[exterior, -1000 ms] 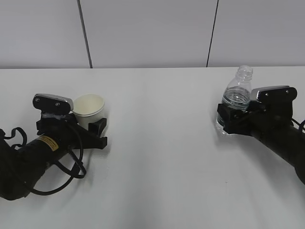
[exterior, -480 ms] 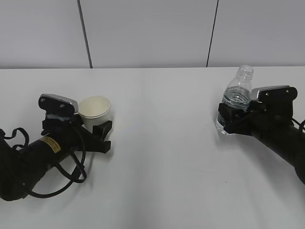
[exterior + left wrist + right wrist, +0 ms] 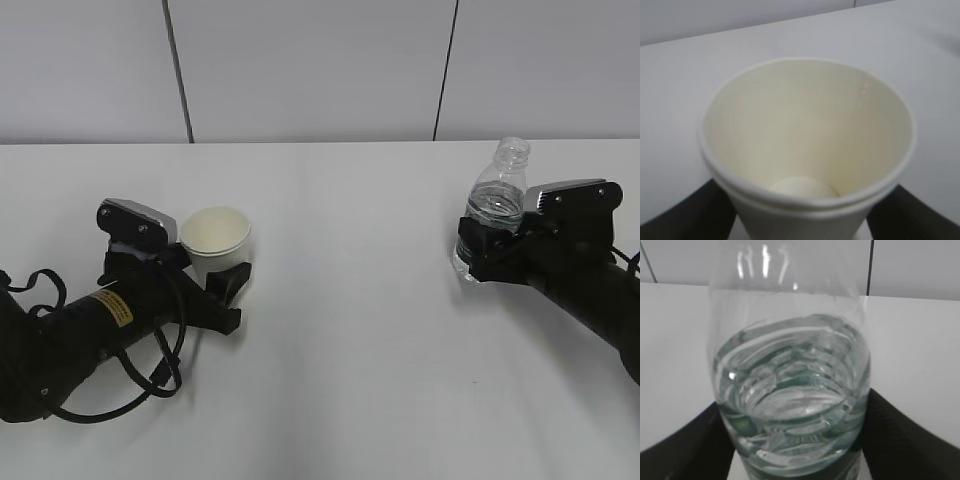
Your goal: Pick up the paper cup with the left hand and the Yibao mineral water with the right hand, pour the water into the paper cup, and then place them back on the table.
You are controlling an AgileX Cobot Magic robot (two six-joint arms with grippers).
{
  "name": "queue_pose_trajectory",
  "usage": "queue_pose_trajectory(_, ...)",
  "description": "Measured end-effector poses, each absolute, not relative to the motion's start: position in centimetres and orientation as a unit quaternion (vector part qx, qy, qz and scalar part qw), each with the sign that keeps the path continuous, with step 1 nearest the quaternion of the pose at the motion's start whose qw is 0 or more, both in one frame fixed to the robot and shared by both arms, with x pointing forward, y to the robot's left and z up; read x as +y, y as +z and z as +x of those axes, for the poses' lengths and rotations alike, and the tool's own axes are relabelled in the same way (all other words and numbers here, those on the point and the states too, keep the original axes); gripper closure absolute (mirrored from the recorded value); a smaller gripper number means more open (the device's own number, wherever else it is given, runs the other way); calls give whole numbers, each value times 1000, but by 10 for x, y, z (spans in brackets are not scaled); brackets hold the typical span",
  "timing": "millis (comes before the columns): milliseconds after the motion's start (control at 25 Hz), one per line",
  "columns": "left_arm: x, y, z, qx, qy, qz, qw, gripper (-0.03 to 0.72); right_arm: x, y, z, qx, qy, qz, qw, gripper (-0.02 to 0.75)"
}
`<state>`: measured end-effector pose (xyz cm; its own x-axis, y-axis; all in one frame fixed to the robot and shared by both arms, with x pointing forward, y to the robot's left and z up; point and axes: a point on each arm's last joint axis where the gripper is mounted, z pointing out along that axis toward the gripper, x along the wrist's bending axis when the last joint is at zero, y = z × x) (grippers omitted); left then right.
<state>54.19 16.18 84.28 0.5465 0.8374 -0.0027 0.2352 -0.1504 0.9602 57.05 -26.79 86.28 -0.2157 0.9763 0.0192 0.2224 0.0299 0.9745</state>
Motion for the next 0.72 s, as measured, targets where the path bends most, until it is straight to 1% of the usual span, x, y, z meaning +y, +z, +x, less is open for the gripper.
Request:
queue_pose_trajectory(240, 155, 842, 537, 343, 261, 724, 539, 219, -265, 863, 570, 623, 491, 473, 384, 219)
queue_pose_trajectory(720, 147, 842, 530, 312, 221, 739, 554, 219, -261, 863, 569, 646, 490, 440, 387, 227)
